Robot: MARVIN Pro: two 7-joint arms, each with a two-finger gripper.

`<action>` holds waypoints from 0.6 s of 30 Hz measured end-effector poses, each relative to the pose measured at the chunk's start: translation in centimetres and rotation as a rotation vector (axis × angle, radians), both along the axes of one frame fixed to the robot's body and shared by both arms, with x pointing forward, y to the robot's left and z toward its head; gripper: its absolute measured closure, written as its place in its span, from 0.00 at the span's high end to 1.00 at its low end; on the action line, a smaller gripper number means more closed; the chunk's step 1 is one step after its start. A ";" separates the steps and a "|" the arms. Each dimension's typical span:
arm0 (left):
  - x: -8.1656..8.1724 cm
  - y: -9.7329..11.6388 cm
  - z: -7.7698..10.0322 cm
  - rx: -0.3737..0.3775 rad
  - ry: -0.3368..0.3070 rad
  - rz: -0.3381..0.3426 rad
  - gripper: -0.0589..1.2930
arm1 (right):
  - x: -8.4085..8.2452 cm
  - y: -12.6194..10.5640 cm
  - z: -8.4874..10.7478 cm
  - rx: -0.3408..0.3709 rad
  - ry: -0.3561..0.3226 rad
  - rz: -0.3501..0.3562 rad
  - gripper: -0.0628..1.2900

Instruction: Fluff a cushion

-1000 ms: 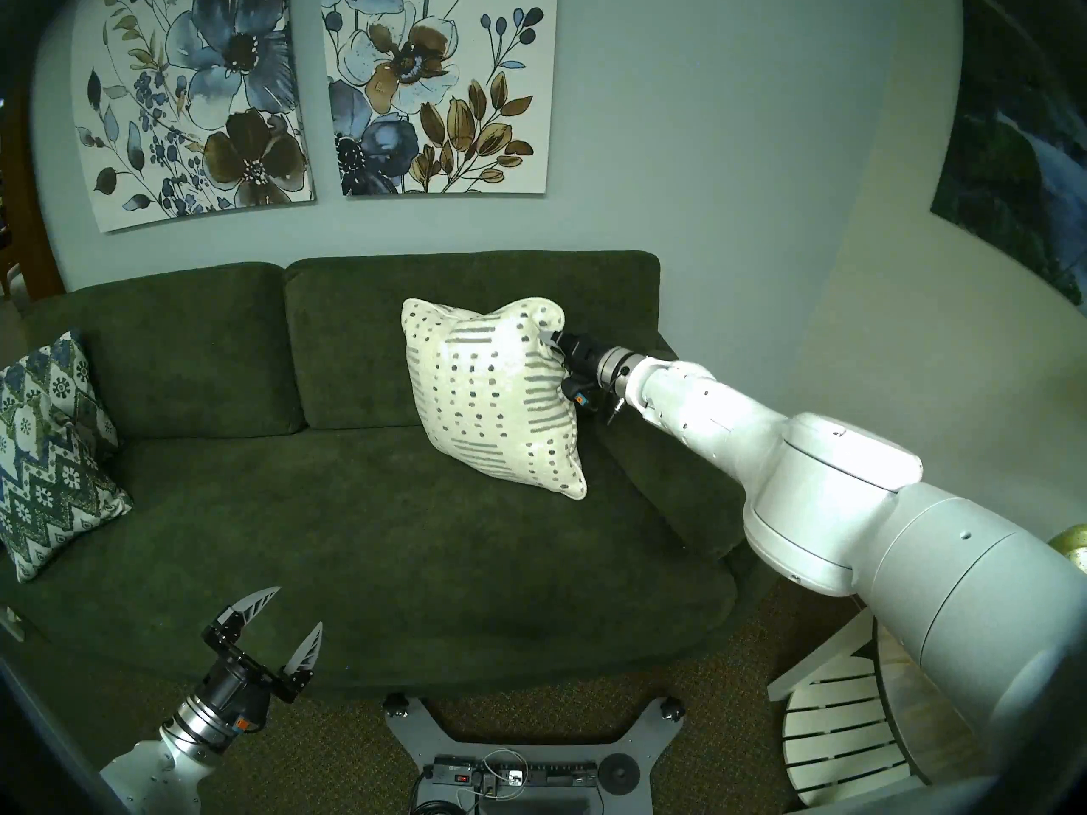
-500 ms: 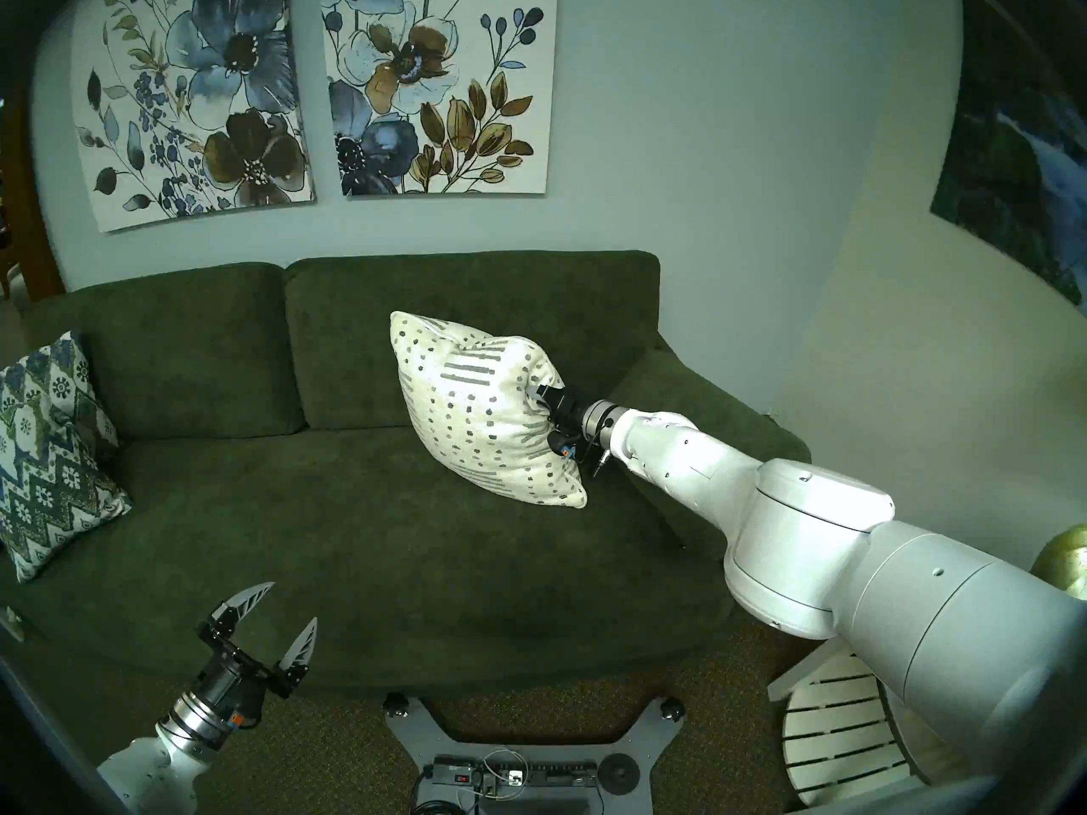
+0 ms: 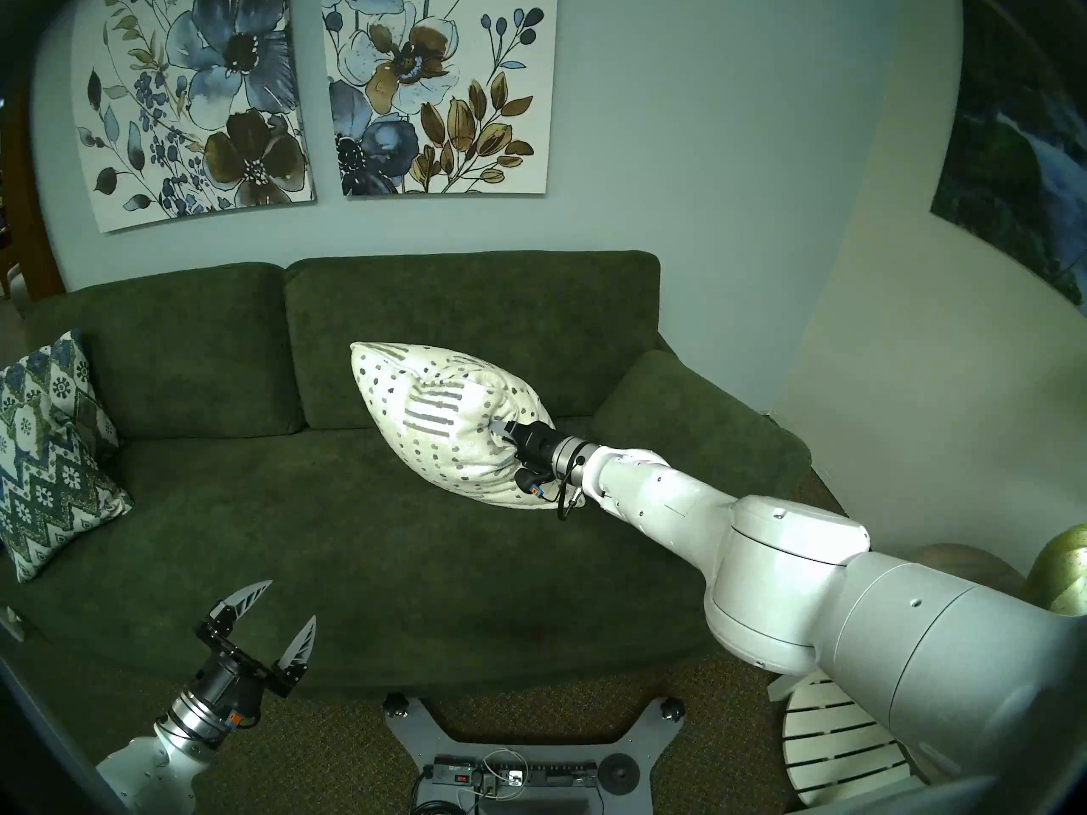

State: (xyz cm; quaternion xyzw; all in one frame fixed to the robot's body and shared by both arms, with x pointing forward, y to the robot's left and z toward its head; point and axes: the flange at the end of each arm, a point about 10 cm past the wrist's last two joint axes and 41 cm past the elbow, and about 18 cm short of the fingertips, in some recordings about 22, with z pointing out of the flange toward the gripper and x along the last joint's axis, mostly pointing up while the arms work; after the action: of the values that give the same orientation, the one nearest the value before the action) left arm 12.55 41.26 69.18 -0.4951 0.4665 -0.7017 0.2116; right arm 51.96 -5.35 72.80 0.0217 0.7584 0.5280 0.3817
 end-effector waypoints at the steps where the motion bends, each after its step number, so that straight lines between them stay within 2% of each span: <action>1: 0.2 -0.3 0.1 0.006 -0.003 -0.018 0.95 | -0.4 0.0 -0.3 0.009 0.000 0.005 0.02; 5: 1.6 -1.5 0.4 0.031 -0.028 -0.075 0.96 | -1.6 0.3 -1.4 0.036 0.003 0.022 0.02; 6: 2.6 -2.1 0.8 0.054 -0.049 -0.101 0.96 | -2.3 0.5 -2.0 0.050 0.007 0.032 0.02; 7: 2.9 -2.2 1.0 0.061 -0.056 -0.108 0.96 | -2.5 0.6 -2.2 0.054 0.008 0.035 0.02; 10: 5.0 -3.1 1.8 0.120 -0.093 -0.156 0.96 | -3.9 1.0 -3.3 0.077 0.018 0.053 0.02; 18: 8.7 -4.6 2.5 0.277 -0.130 -0.241 0.96 | -6.0 0.7 -4.9 0.120 0.022 0.077 0.02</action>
State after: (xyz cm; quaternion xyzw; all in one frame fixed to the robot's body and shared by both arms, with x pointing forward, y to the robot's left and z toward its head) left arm 21.21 36.64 71.72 -0.3554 0.6001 -0.6814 0.2218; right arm 45.97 -4.65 67.89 0.0212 0.7297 0.5867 0.3505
